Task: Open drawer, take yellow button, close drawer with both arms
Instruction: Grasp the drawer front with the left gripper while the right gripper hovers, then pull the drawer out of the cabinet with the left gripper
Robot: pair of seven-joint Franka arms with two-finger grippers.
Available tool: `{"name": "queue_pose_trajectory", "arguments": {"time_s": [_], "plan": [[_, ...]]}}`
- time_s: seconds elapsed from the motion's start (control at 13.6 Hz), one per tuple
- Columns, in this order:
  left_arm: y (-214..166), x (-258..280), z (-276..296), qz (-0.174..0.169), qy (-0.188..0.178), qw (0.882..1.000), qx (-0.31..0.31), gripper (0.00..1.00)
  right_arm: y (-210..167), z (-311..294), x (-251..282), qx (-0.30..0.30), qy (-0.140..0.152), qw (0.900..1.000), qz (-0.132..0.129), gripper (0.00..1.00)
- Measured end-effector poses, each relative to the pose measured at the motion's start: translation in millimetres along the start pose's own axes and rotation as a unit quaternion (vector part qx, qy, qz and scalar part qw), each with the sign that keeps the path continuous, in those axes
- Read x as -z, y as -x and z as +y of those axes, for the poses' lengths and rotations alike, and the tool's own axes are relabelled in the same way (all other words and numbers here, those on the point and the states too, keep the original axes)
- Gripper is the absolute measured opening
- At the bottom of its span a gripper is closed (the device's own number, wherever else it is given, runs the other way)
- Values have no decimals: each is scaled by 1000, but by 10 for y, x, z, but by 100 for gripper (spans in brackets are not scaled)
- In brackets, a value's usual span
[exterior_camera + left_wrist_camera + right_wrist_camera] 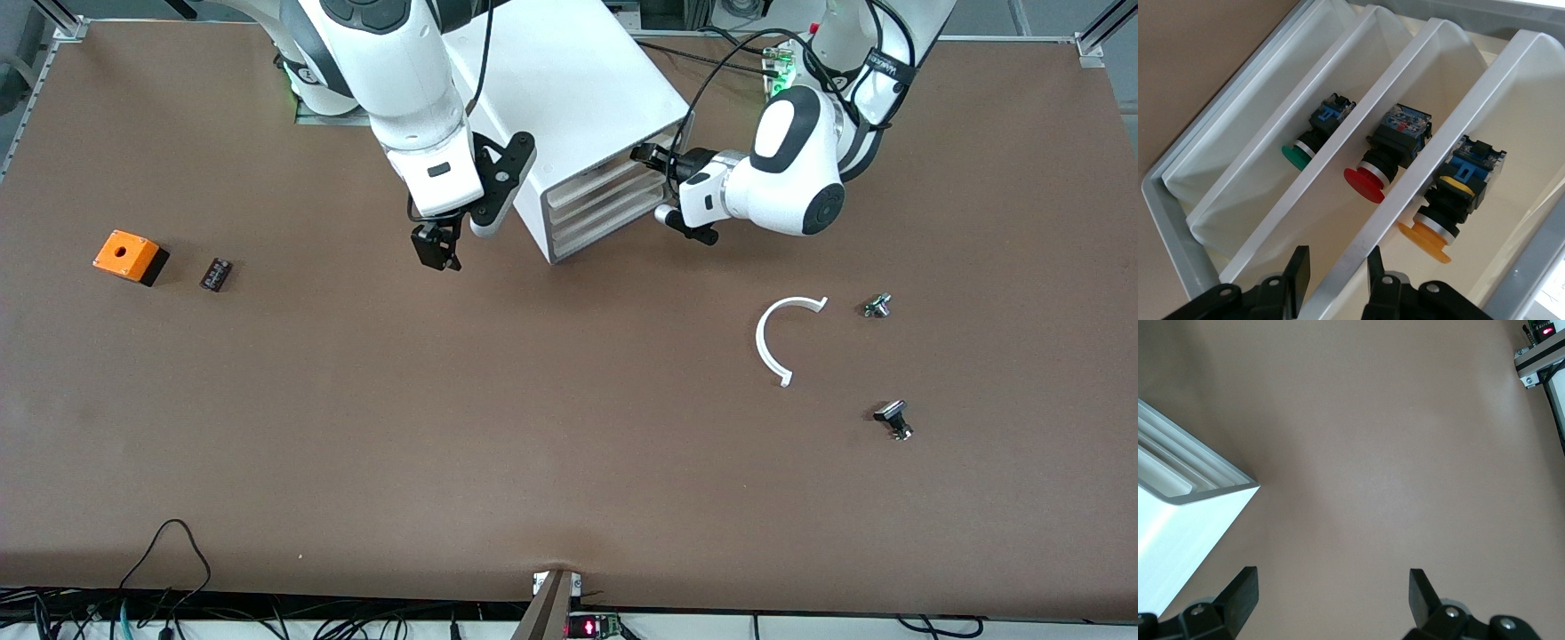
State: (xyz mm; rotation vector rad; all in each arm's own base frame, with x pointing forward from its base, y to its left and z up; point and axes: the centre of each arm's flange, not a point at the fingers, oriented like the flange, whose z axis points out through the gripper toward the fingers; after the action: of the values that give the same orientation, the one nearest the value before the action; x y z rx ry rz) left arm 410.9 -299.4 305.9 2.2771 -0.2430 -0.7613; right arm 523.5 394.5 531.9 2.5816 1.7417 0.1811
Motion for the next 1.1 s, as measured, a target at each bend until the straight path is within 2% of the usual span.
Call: {"name": "queue_pose_trajectory", "arguments": {"time_s": [0.07,0.15,0.29,0.51,0.81,1.1], "plan": [[2,3,6,1,2,1000,-1,33,1,4,-5,0,0,1000,0,100],[3,4,8,1,2,1000,-2,34,3,9,-10,0,0,1000,-1,100],[6,12,11,1,5,1000,-14,28,8,23,-24,-1,0,1000,-2,100],[3,38,-23,2,7,1000,-12,28,18,49,-33,-3,1,1000,-3,100],[-75,417,-252,41,17,999,1,28,22,58,-32,6,2,1000,-3,100],[-107,544,-306,60,18,998,6,28,21,59,-27,10,2,1000,-3,100]]}}
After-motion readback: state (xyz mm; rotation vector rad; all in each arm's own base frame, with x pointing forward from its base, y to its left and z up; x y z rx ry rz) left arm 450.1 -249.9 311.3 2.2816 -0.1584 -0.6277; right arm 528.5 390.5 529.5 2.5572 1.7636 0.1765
